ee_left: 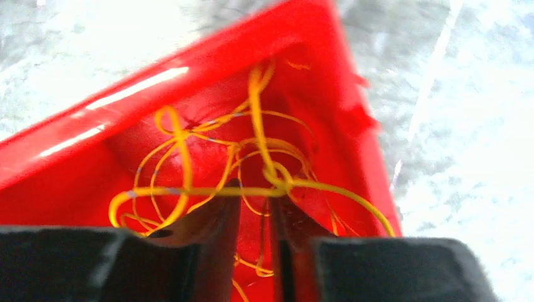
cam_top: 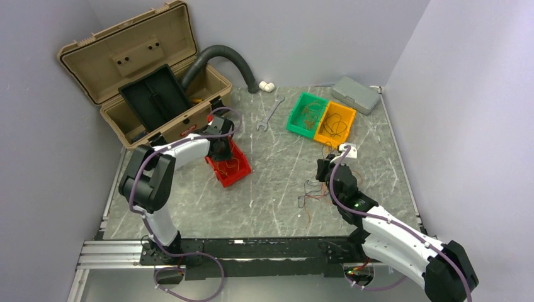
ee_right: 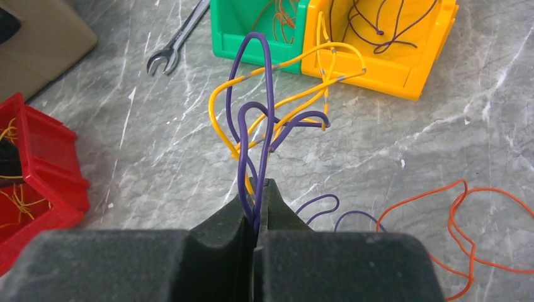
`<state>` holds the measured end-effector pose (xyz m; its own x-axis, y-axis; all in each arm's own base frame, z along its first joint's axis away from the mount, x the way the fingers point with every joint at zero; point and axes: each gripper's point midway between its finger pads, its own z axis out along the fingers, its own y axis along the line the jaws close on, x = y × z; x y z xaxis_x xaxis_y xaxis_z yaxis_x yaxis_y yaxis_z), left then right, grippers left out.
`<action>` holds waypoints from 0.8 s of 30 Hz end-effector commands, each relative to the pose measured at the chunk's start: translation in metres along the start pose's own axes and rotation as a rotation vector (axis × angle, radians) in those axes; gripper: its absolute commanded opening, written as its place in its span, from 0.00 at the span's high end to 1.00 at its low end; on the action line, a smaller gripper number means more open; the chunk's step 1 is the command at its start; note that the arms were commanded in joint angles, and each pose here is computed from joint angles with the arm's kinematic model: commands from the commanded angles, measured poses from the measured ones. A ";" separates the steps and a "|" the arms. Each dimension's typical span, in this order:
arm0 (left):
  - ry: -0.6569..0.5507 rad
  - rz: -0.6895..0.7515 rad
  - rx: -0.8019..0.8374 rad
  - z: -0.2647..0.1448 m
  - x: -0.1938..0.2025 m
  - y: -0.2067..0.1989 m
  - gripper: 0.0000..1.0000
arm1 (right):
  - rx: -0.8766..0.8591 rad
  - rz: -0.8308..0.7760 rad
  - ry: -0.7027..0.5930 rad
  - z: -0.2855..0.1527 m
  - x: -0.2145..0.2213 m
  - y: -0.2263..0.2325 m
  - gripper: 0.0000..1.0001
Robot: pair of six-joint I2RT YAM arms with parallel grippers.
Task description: Untangle the cables
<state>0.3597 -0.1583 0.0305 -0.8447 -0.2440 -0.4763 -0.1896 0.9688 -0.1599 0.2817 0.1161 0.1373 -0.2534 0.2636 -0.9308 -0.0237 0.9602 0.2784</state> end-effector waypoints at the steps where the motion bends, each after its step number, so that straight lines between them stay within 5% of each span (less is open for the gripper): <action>1: -0.143 0.123 0.187 -0.040 -0.022 -0.037 0.63 | -0.024 0.017 -0.012 0.001 -0.011 0.009 1.00; 10: -0.275 0.291 0.332 -0.096 -0.013 -0.061 0.25 | -0.773 -0.149 0.220 -0.029 0.004 0.153 1.00; 12: -0.334 0.352 0.361 -0.113 -0.007 -0.067 0.14 | -0.899 -0.216 0.271 -0.044 0.012 0.182 0.94; 13: -0.360 0.365 0.370 -0.120 -0.005 -0.067 0.08 | -0.925 -0.237 0.285 -0.047 0.015 0.192 0.86; 16: -0.404 0.364 0.414 -0.134 0.000 -0.065 0.01 | -0.866 -0.225 0.311 -0.037 0.019 0.199 0.40; 17: -0.413 0.359 0.429 -0.137 0.002 -0.064 0.01 | -0.820 -0.215 0.306 -0.031 0.017 0.195 0.34; 20: -0.439 0.354 0.476 -0.147 0.006 -0.064 0.01 | -0.708 -0.176 0.270 -0.023 0.008 0.180 0.25; 24: -0.449 0.360 0.544 -0.158 0.011 -0.069 0.01 | -0.625 -0.175 0.258 -0.026 0.007 0.158 0.26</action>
<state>0.2848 -0.2084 0.1498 -0.5698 -0.0016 -0.8218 0.3483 0.9053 -0.2432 0.2463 0.2885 0.1728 -0.4285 -0.0400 -0.9027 -0.6885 0.6614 0.2975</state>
